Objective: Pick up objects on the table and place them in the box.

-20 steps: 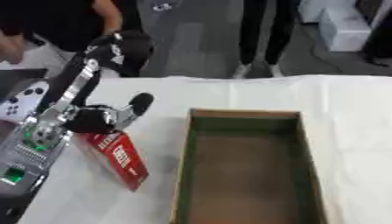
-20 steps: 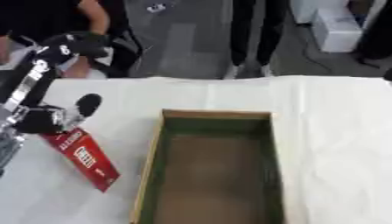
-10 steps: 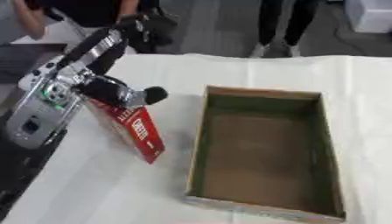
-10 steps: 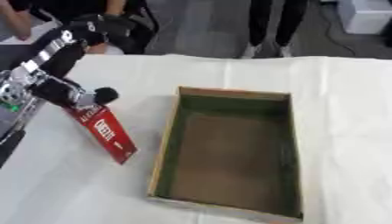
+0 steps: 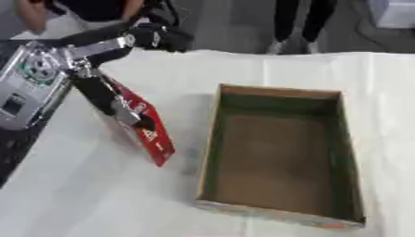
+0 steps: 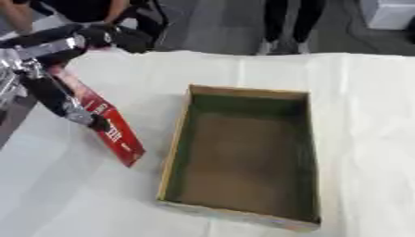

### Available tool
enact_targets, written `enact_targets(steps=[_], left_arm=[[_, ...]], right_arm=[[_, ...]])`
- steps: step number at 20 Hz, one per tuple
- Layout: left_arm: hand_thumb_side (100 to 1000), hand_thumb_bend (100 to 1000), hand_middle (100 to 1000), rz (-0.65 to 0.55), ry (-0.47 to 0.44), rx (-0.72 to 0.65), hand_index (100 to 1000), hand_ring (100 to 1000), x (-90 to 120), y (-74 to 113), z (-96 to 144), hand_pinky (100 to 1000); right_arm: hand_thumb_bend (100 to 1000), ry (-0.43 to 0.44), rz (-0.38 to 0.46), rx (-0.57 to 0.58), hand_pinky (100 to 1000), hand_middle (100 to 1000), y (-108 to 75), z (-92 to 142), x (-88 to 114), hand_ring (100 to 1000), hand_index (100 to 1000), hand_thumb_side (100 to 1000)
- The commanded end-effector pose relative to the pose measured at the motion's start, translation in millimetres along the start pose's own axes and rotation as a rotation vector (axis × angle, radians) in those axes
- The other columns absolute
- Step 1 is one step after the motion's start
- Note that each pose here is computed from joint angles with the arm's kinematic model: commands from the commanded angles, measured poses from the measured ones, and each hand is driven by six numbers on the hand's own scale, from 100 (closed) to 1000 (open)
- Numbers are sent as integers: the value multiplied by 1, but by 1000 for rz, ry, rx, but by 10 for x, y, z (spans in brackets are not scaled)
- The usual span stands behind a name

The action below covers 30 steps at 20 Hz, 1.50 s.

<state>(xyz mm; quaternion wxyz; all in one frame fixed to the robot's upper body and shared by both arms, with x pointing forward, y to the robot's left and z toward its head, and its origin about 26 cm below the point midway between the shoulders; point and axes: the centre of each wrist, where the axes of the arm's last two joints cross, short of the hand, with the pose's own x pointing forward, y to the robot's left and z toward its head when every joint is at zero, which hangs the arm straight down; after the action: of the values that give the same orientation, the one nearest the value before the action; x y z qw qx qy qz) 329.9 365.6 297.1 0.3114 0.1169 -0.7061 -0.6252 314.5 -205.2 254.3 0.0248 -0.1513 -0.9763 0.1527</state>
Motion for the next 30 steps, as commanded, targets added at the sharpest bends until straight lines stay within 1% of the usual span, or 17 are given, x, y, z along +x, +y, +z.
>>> enact_targets(steps=[1,5,7,13,15,17,19,21,23,25,30], left_arm=[[100,510,966,-44,60,-79,972,920,36,204,104,906],[100,464,974,-45,119,-146,981,927,25,245,113,915],[100,466,977,-48,152,-174,985,930,12,247,105,918],[100,500,985,-53,234,-252,995,939,-50,193,90,926],[100,527,994,-53,268,-289,1000,949,-80,159,108,935],[100,536,997,-59,322,-343,1000,953,-117,115,150,939],[100,582,1000,-80,388,-398,1000,968,-152,86,195,955],[100,587,1000,-117,458,-449,1000,975,-188,58,225,962],[100,585,1000,-151,498,-481,1000,975,-211,36,230,962],[100,556,1000,-167,499,-479,1000,972,-212,52,221,961],[103,530,992,-149,431,-395,999,955,-170,218,212,943]], right_arm=[[100,-17,7,4,391,807,-35,-31,21,735,837,755],[100,-16,6,6,391,807,-33,-27,21,735,837,754],[100,-15,5,7,391,807,-32,-24,22,735,837,754],[100,-15,3,12,392,807,-29,-18,23,735,838,755],[100,-15,3,14,391,807,-30,-18,23,735,837,755],[100,-15,4,18,391,807,-34,-15,22,735,837,754],[100,-14,5,22,392,807,-36,-9,21,734,837,751],[100,-13,4,25,392,807,-34,-4,22,734,837,753],[100,-12,3,28,391,807,-34,1,22,734,837,753],[100,-11,1,30,391,807,-33,5,22,734,838,753],[100,-8,3,31,391,807,-40,12,20,734,837,753]])
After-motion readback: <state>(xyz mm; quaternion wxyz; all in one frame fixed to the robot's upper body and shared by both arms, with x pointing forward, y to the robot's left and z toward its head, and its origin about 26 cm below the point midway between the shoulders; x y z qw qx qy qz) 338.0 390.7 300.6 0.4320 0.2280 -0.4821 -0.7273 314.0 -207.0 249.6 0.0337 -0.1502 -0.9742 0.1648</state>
